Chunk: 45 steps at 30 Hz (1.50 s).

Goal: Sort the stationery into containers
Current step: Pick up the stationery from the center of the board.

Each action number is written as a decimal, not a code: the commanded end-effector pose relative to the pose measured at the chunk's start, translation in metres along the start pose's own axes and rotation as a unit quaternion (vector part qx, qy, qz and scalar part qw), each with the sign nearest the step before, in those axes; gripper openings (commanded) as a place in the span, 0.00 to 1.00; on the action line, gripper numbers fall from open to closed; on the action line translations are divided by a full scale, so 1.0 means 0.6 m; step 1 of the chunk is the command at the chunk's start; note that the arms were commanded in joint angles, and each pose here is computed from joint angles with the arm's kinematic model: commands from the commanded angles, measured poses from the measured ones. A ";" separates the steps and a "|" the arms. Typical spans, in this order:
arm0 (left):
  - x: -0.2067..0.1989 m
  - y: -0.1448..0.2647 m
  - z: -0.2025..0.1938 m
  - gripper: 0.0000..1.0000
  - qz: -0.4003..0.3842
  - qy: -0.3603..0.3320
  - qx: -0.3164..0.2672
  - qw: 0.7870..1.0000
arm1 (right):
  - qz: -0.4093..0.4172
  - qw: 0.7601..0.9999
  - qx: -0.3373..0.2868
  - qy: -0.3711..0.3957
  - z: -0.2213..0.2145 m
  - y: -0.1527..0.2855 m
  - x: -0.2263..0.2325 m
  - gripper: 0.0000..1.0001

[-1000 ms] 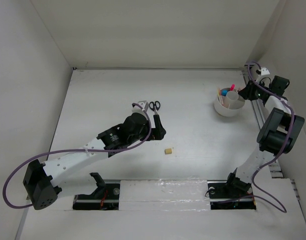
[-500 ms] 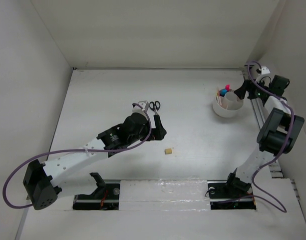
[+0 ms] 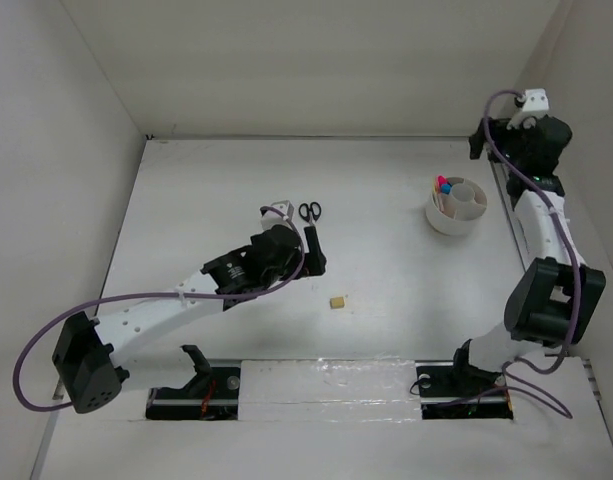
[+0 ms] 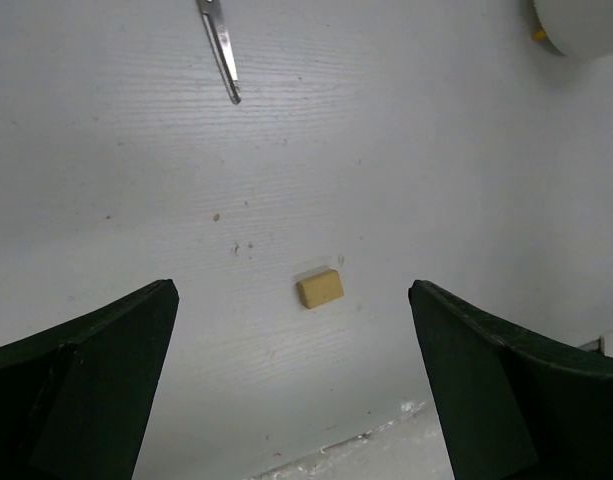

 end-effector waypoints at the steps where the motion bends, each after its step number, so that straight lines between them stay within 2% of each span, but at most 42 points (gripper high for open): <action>1: 0.003 -0.007 0.026 1.00 0.066 0.039 -0.034 0.996 | -0.145 0.987 -0.073 -0.011 0.107 0.026 0.098 1.00; 2: 0.005 -0.010 0.026 1.00 0.082 0.045 -0.035 0.995 | -0.214 0.973 -0.080 -0.021 0.116 0.034 0.156 1.00; 3: 0.000 -0.012 0.035 1.00 0.086 0.052 -0.043 0.994 | -0.221 0.970 -0.101 -0.027 0.146 0.062 0.193 1.00; 5: 0.004 -0.027 0.038 1.00 0.111 0.052 -0.035 0.992 | -0.228 0.966 -0.106 -0.061 0.135 0.087 0.270 1.00; 6: 0.003 -0.032 0.046 1.00 0.116 0.062 -0.038 0.991 | -0.207 0.972 -0.081 -0.077 0.091 0.084 0.289 1.00; 7: 0.007 -0.045 0.056 1.00 0.114 0.074 -0.024 0.990 | -0.154 0.984 -0.082 -0.043 0.087 0.094 0.301 1.00; 8: 0.007 -0.051 0.070 1.00 0.107 0.073 -0.024 0.991 | -0.024 0.996 -0.079 -0.021 0.072 0.096 0.337 1.00; 10: 0.014 -0.062 0.085 1.00 0.110 0.080 -0.018 0.991 | 0.018 0.996 -0.083 -0.028 0.066 0.114 0.360 1.00; 12: 0.025 -0.073 0.087 1.00 0.139 0.076 -0.013 0.987 | 0.019 0.996 -0.071 -0.045 0.051 0.142 0.385 1.00; 17: 0.024 -0.084 0.083 1.00 0.145 0.073 0.000 0.987 | 0.016 0.996 -0.038 -0.085 0.010 0.227 0.399 1.00; 19: 0.022 -0.091 0.078 1.00 0.132 0.076 0.001 0.988 | -0.019 0.996 -0.008 -0.092 -0.018 0.250 0.391 1.00; 22: 0.032 -0.108 0.064 1.00 0.153 0.069 0.011 0.986 | 0.024 0.997 0.032 -0.068 -0.053 0.279 0.388 1.00; 27: 0.019 -0.137 0.082 1.00 0.181 0.058 0.025 0.981 | 0.062 0.993 0.080 -0.067 -0.106 0.314 0.392 1.00; 32: 0.004 -0.153 0.083 1.00 0.162 0.062 0.045 0.984 | 0.104 0.986 0.091 -0.093 -0.129 0.353 0.400 1.00; 38: -0.020 -0.144 0.013 1.00 0.123 0.026 0.092 0.988 | 0.106 0.977 0.141 -0.116 -0.168 0.378 0.415 0.99; 39: -0.036 -0.129 0.002 0.99 0.096 0.012 0.095 0.991 | 0.097 0.977 0.148 -0.116 -0.174 0.382 0.415 0.99; 41: -0.047 -0.122 -0.018 0.99 0.076 -0.011 0.103 0.992 | 0.089 0.979 0.146 -0.109 -0.177 0.389 0.415 0.99; 42: -0.052 -0.116 -0.040 0.99 0.067 -0.045 0.116 0.990 | 0.086 0.978 0.152 -0.110 -0.180 0.391 0.415 0.99; 45: -0.045 -0.113 -0.065 0.99 0.070 -0.068 0.133 0.986 | 0.088 0.979 0.141 -0.119 -0.176 0.405 0.410 0.99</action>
Point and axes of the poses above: each gripper's point midway between its finger pads, its own y axis back along the fingers, its own x axis along the line the jaws close on, z = x × y, the point moved 9 cm from there along y, back along the fingers, and after that the axes turned 6 degrees about -y, right-handed, at the moved point
